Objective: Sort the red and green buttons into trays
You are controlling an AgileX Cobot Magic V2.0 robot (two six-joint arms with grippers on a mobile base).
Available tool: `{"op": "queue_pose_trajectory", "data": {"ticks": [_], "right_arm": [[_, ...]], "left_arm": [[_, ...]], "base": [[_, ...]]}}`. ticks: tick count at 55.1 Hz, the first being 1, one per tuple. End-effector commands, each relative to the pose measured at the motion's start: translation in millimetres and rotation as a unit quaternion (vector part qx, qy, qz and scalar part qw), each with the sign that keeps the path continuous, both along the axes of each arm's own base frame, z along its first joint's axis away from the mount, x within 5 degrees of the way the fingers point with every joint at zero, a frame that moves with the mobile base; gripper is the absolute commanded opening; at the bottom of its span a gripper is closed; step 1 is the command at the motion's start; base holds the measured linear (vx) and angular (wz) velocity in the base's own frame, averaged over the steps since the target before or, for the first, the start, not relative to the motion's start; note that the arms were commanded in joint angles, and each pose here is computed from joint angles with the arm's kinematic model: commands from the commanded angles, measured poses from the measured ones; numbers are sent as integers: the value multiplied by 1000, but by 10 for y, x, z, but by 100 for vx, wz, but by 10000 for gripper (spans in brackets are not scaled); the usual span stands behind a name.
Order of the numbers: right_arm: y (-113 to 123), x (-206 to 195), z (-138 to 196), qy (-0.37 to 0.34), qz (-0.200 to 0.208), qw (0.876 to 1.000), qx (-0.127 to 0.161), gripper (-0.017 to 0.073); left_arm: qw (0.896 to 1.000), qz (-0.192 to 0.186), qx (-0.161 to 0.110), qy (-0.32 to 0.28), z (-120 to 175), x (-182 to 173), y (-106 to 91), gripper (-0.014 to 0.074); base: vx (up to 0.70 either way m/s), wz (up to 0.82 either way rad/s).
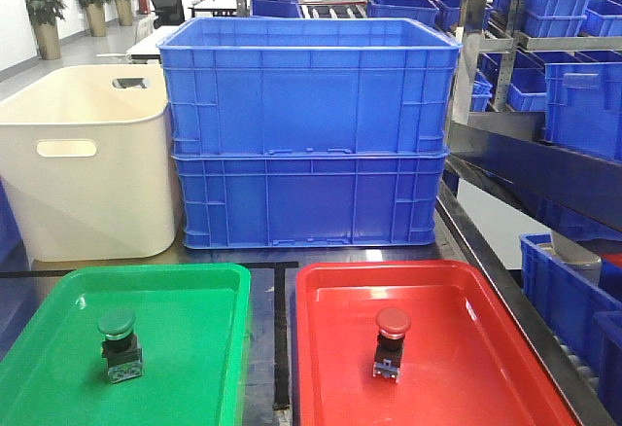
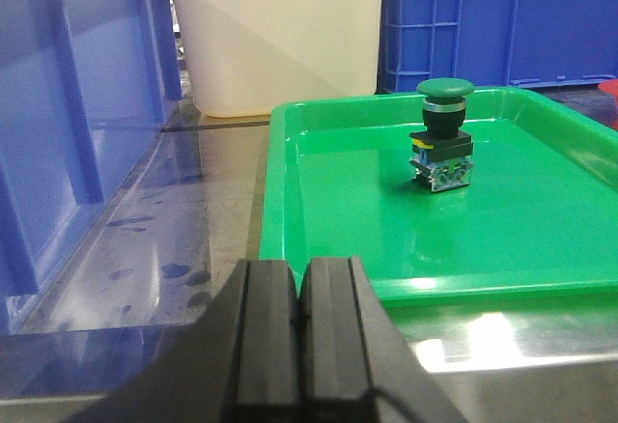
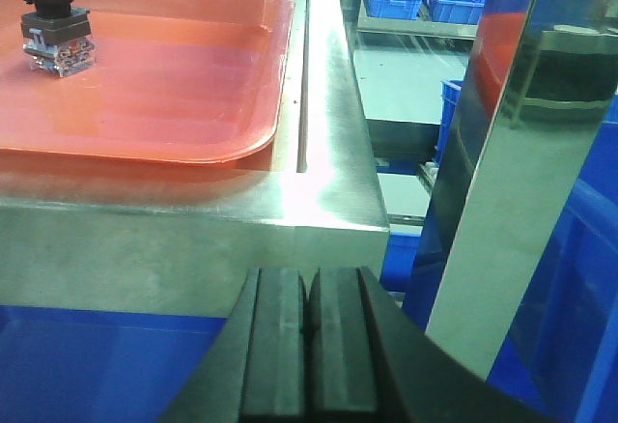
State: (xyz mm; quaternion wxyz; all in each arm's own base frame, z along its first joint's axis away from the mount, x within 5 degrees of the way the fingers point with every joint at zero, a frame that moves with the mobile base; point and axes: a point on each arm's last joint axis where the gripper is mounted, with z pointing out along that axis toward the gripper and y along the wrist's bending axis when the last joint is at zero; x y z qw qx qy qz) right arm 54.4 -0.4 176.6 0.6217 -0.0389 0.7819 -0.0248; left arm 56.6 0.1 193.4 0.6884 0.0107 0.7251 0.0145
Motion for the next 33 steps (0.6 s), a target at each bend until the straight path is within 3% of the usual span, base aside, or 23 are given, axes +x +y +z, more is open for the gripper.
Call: {"op": "queue_pose_trajectory", "data": {"ticks": [1,33], "right_arm": [[3,11,28,-36,1,999,-1,-12],[3,11,28,-36,1,999,-1,-12]], "left_arm": [[998,3,-3,-57,168,-16,5,-6],[998,3,-3,-57,168,-16,5,-6]], "base": [[0,0],[0,0]]}}
